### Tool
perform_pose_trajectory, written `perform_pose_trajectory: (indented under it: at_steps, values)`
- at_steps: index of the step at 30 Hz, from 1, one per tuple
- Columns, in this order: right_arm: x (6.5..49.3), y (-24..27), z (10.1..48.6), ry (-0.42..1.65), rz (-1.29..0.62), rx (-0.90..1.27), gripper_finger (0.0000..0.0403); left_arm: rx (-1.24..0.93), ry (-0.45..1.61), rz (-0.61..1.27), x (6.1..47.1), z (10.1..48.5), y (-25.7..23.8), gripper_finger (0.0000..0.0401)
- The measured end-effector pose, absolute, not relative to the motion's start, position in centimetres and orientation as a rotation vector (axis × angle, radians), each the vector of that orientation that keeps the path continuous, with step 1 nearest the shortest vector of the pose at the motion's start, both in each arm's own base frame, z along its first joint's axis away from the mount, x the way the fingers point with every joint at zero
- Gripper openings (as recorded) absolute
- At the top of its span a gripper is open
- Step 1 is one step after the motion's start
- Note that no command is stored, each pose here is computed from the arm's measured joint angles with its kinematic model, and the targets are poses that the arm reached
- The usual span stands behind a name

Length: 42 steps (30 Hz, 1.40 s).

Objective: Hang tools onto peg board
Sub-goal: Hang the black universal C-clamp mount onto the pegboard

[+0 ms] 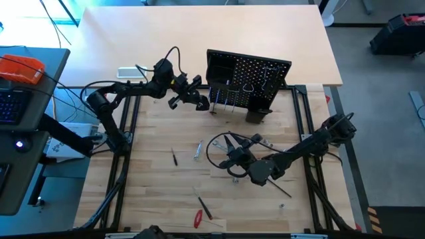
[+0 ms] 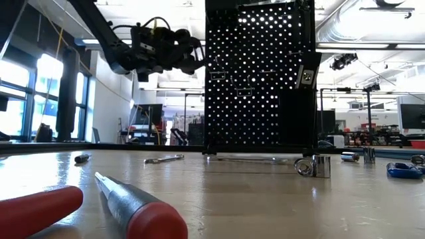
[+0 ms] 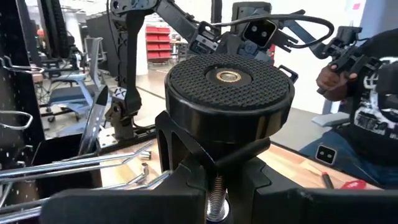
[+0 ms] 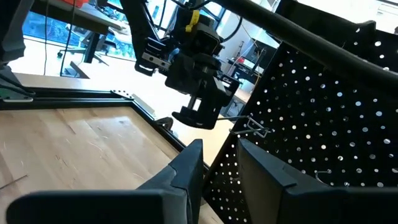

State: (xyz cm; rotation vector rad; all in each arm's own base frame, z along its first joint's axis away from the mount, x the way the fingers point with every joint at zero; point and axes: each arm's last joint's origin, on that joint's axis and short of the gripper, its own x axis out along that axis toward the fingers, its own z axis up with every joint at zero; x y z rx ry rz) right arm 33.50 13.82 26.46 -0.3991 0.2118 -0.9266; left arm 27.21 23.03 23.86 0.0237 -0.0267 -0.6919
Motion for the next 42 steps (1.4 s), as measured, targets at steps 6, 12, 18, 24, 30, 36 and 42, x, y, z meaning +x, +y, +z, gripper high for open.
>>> perform_pose_trajectory:
  at_steps: [6,12,18,24,30,36,42]
  values:
    - [33.5,13.8,26.5,0.213,-0.926,-0.401,0.0092,-0.001,-0.015,-0.699,28.1,23.2,23.9,0.002]
    - [33.5,13.8,26.4,0.218,-0.925,-0.409,0.0092,-0.001,-0.015,-0.692,28.4,23.0,24.5,0.002]
    - [33.5,13.8,26.3,0.225,-0.923,-0.419,0.0092,0.01,-0.02,-0.661,27.7,23.1,25.4,0.002]
    - [33.5,13.8,26.3,0.227,-0.923,-0.422,0.0092,0.036,-0.034,-0.603,27.2,23.1,26.1,0.0019]
    - [33.5,13.8,26.3,0.22,-0.922,-0.406,0.0092,0.059,-0.045,-0.568,27.3,23.1,26.1,0.0029]
    - [33.5,13.8,26.3,0.216,-0.923,-0.399,0.0092,0.062,-0.045,-0.562,27.4,23.0,26.1,0.0027]
    - [33.5,13.8,26.3,0.216,-0.923,-0.399,0.0092,0.052,-0.029,-0.502,27.5,22.4,26.3,0.0044]
